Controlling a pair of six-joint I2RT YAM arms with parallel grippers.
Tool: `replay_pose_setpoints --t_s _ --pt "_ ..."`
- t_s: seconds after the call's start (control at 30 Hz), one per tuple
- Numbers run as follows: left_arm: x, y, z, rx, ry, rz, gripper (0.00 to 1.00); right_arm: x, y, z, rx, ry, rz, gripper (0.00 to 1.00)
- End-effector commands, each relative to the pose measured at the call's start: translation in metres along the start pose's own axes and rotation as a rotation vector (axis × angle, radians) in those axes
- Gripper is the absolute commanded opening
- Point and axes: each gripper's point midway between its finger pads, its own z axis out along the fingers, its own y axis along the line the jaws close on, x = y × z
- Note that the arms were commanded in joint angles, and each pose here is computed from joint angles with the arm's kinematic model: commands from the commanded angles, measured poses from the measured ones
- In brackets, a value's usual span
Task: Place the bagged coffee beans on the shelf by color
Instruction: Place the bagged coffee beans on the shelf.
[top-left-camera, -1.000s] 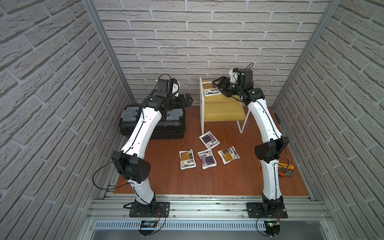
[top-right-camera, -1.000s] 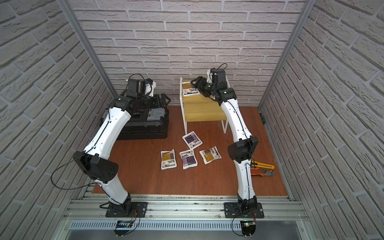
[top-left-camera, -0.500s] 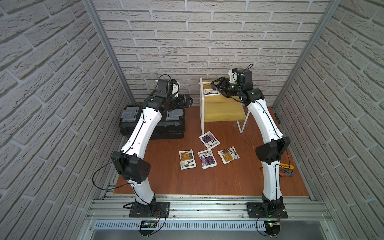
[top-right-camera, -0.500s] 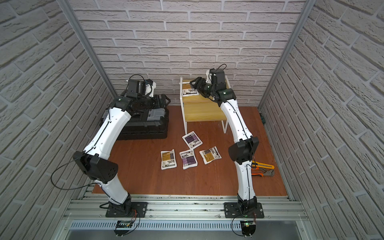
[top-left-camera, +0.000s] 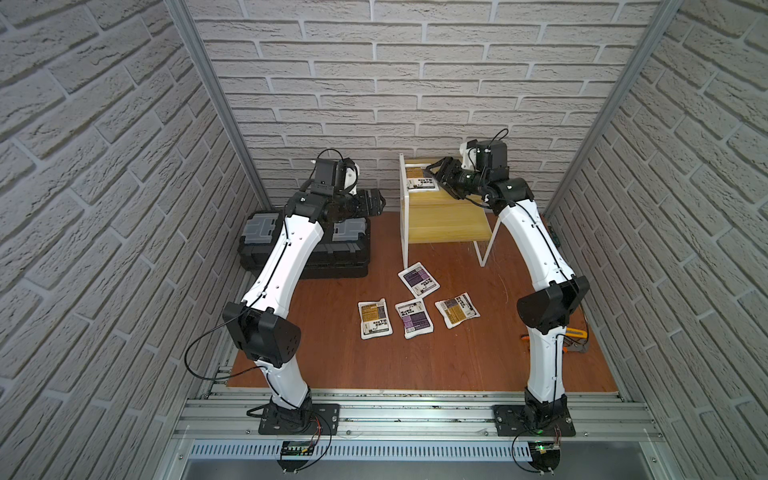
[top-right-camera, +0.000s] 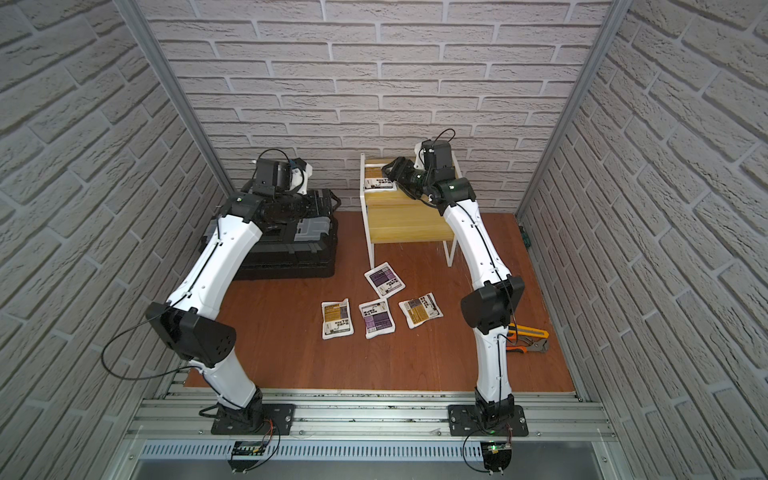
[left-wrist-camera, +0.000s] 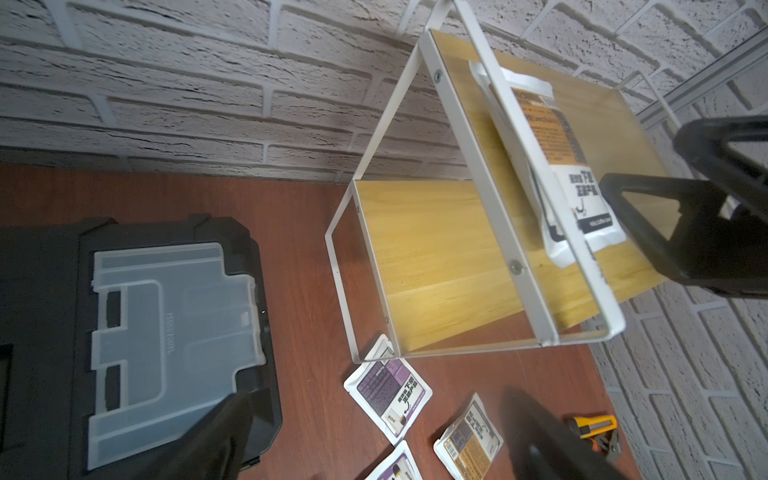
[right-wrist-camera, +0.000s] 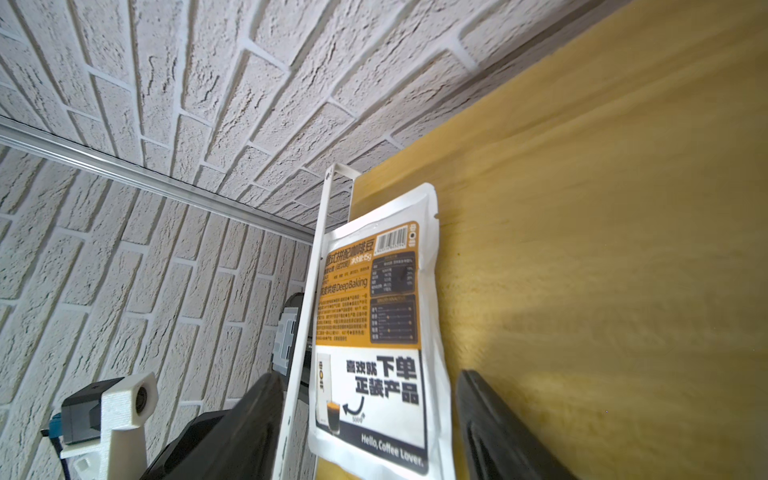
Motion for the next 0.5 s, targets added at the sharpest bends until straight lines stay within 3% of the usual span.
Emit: replay_pose_setpoints --t_s 0.0,0.23,0.47 --pt "-0.019 -0.011 -0.024 0.004 -0.078 0.054 0.98 -0.009 0.022 -0.043 -0.009 -0.046 -0.042 0.72" --pt "0.004 -0.009 -0.042 -0.016 -0.07 0.071 0.99 0.019 0.042 -0.107 -0.039 -0.005 -0.093 0.72" --pt "0.071 -0.007 -0.049 -0.081 -0.008 0.145 0.99 0.098 -0.01 -0.164 0.03 0.06 -0.04 0.73"
